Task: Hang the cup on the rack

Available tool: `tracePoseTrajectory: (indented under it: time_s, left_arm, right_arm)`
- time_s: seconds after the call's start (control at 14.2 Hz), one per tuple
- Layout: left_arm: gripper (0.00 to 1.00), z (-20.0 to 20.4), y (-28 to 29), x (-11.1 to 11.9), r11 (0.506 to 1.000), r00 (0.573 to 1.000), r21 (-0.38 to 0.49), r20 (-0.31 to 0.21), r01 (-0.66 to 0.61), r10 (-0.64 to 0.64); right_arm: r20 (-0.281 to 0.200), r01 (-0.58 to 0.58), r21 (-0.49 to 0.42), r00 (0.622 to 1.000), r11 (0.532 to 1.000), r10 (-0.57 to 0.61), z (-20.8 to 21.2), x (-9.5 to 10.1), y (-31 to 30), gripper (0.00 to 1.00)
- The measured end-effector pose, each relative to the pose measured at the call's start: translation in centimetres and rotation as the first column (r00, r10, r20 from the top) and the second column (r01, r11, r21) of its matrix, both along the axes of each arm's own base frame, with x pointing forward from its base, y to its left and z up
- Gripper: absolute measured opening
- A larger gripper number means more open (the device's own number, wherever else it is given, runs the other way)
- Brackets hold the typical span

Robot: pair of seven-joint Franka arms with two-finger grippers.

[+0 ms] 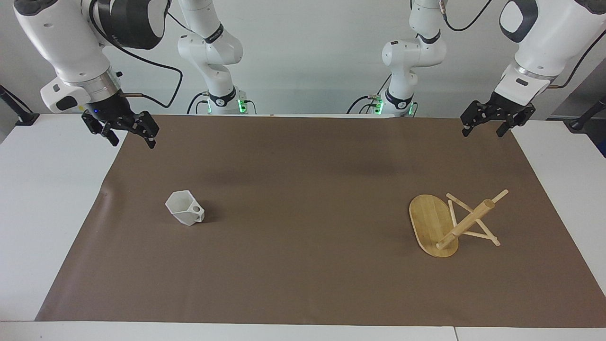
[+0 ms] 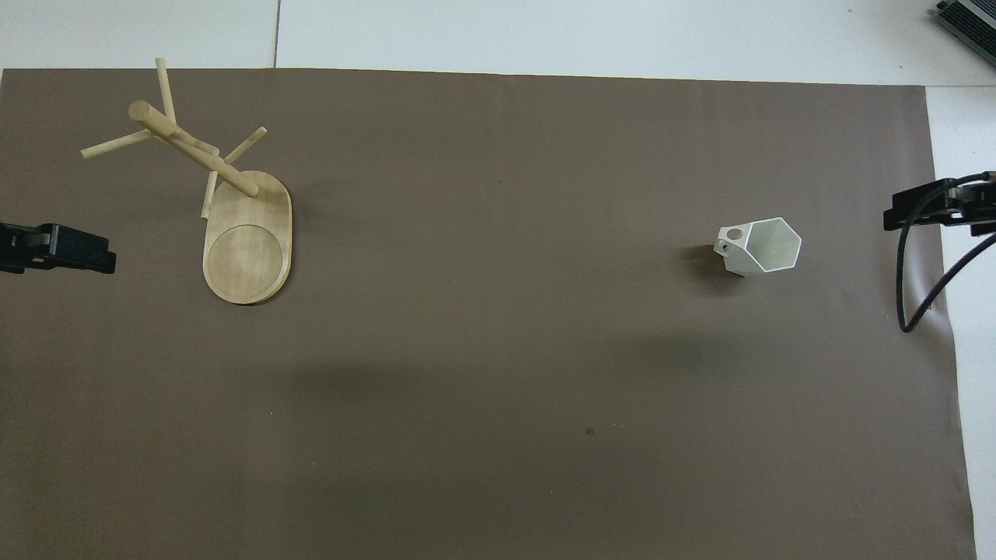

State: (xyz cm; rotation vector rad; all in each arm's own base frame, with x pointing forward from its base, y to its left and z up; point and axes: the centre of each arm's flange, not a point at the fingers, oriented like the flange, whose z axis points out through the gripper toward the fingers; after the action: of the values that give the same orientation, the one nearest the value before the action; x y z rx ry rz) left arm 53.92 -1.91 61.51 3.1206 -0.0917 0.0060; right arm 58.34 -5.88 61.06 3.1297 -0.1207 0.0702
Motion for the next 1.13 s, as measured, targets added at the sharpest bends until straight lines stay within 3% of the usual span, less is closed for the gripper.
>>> tracePoseTrajectory:
  time_s: [1.13]
  left_arm:
    - [1.0, 0.0, 0.0, 0.0, 1.0, 1.0, 0.0, 0.0, 0.0, 0.0]
  right_arm:
    - [0.012, 0.0, -0.001, 1.0, 1.0, 0.0, 0.09, 0.13, -0.01, 1.0]
